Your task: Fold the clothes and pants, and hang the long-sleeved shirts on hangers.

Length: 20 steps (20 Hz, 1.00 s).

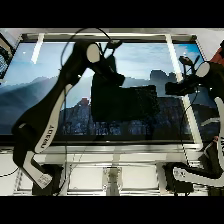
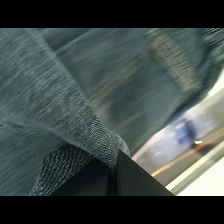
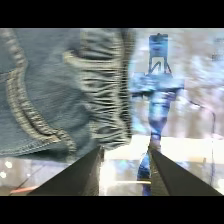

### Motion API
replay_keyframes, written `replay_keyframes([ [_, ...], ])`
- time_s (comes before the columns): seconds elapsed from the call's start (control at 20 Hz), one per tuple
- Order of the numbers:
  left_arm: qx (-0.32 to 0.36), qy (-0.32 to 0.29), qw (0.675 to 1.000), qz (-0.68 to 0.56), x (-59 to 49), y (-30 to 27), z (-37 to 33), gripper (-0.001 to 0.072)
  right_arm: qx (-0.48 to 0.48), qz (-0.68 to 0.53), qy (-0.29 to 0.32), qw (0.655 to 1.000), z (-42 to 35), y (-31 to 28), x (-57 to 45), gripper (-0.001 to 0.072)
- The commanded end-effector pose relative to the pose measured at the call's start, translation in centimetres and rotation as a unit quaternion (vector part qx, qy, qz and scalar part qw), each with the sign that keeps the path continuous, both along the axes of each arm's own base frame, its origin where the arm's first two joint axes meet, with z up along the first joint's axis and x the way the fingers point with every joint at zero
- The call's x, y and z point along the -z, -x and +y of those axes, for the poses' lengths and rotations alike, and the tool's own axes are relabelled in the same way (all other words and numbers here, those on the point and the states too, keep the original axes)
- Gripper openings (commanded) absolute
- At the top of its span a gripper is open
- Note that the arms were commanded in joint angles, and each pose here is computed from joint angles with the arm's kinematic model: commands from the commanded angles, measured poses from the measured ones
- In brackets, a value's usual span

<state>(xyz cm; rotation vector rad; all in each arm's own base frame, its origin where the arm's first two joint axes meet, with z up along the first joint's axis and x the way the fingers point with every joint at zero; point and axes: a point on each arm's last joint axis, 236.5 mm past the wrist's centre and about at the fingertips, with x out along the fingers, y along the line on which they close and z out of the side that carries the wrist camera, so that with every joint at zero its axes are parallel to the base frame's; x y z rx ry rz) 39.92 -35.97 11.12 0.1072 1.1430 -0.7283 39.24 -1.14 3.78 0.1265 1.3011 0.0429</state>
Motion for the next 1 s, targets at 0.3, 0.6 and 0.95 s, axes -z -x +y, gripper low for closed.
replay_keyframes([
  [0.3,0.056,0.088,0.992,0.077,6.6,2.4,-9.3,0.0026,0.037,-0.007,-0.008,0.999,-2.5,-0.1,-0.2,0.0344],
  [0.6,0.067,0.187,0.976,0.089,4.8,2.7,-13.2,0.0309,0.040,-0.031,-0.021,0.999,-2.0,-1.2,-0.6,0.0348],
  [0.95,0.050,0.165,0.980,0.100,4.7,1.2,-9.9,0.0262,-0.071,-0.053,-0.107,0.990,3.7,-2.2,0.4,0.0678],
])
